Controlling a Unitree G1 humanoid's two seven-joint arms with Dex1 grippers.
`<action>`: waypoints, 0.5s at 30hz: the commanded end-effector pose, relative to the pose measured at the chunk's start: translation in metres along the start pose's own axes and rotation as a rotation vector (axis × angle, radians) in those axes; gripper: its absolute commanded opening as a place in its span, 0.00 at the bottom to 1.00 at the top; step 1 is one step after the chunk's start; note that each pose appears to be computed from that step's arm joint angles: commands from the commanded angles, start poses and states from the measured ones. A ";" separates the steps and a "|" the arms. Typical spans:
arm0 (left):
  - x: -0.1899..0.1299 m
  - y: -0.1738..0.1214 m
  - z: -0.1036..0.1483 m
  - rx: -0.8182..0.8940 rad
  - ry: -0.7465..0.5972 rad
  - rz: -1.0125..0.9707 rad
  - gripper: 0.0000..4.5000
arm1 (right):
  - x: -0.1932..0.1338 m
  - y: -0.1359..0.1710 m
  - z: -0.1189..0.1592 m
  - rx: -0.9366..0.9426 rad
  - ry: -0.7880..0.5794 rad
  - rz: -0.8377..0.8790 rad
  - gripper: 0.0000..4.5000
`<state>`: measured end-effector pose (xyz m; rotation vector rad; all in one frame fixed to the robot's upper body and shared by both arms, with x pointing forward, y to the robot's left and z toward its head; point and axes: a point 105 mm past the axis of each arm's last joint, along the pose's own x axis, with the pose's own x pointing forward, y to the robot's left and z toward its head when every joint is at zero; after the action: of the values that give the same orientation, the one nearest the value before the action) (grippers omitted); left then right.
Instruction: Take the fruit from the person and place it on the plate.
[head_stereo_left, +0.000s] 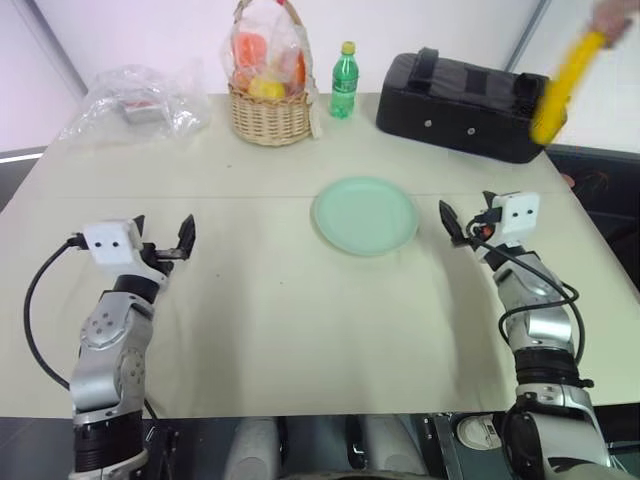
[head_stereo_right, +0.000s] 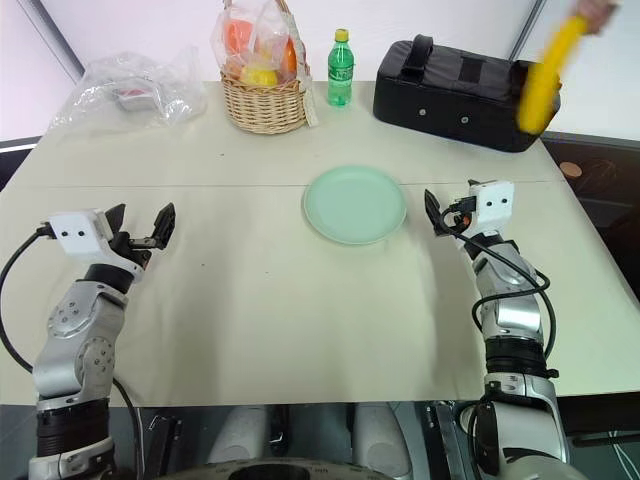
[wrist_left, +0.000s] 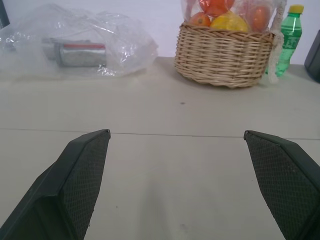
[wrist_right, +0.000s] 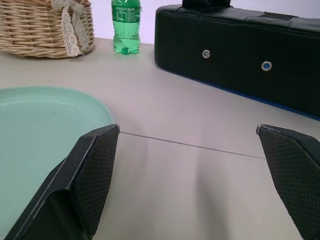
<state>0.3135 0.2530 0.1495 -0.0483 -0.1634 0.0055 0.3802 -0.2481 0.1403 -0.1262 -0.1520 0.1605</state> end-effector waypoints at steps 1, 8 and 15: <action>-0.002 0.004 0.012 0.020 -0.048 0.018 1.00 | 0.005 -0.001 0.016 -0.021 -0.059 0.004 1.00; -0.003 0.004 0.012 0.021 -0.048 0.026 1.00 | 0.006 0.000 0.016 -0.022 -0.059 0.010 1.00; 0.006 -0.015 0.043 0.045 -0.102 -0.158 1.00 | 0.006 -0.002 0.017 -0.027 -0.055 0.011 1.00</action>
<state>0.3153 0.2510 0.1571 -0.0231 -0.1582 -0.0596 0.3831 -0.2456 0.1427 -0.1336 -0.1580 0.1742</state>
